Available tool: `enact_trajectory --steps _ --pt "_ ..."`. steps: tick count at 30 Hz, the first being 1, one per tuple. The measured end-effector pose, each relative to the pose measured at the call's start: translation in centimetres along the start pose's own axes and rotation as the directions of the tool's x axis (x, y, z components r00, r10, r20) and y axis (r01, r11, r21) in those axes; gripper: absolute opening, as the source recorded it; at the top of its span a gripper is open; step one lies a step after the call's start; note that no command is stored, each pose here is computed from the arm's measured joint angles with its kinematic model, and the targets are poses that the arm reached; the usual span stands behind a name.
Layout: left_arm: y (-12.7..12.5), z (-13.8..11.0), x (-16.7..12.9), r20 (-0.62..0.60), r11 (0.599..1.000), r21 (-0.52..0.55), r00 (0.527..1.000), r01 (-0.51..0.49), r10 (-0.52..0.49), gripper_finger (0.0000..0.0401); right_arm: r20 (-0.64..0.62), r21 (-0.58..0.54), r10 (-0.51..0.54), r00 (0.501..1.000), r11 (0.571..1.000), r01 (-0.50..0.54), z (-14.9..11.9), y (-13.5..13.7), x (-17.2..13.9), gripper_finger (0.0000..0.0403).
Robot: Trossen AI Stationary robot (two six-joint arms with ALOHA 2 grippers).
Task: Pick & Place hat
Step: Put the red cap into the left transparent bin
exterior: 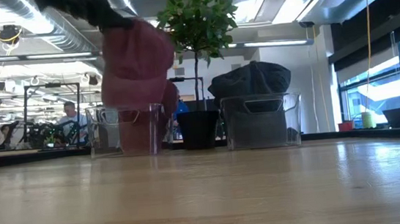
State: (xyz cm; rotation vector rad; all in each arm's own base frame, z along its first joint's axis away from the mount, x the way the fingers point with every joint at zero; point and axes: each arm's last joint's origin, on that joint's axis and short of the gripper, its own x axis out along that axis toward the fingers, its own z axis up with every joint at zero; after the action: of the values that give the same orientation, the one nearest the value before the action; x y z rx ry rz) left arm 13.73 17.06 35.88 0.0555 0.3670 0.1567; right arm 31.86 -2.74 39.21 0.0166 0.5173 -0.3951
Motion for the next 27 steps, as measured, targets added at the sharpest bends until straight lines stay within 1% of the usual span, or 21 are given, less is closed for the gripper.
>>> enact_trajectory --steps 4,10,12,20,25,27 --pt "1.8 -1.0 0.8 0.002 0.999 -0.033 1.0 0.019 -0.019 0.0004 -0.003 0.037 0.0 1.0 0.999 0.0 0.0 0.0 0.0 0.0261" --pt "4.2 -2.4 2.0 -0.012 0.997 -0.075 1.0 0.004 -0.005 0.0003 -0.011 0.058 -0.001 1.0 0.998 0.001 -0.1 0.0 0.0 0.0261" --pt "4.8 -2.9 2.5 -0.017 0.995 -0.097 1.0 0.021 -0.023 0.0003 -0.012 0.059 -0.001 1.0 0.998 0.001 -0.1 0.0 0.0 0.0261" --pt "6.5 -4.9 3.4 -0.044 0.99 -0.143 0.999 0.005 -0.011 0.0003 -0.02 0.058 -0.001 1.0 0.998 0.002 -0.2 0.0 0.0 0.0261" --pt "6.5 -7.3 3.6 0.038 0.978 -0.202 0.997 -0.056 0.065 0.0003 -0.031 0.054 -0.002 1.0 0.999 0.004 -0.3 0.0 0.0 0.0261" --pt "6.4 -7.8 3.6 0.084 0.975 -0.208 0.992 -0.073 0.093 0.0003 -0.031 0.054 -0.002 1.0 0.999 0.003 -0.3 0.0 0.0 0.0261"
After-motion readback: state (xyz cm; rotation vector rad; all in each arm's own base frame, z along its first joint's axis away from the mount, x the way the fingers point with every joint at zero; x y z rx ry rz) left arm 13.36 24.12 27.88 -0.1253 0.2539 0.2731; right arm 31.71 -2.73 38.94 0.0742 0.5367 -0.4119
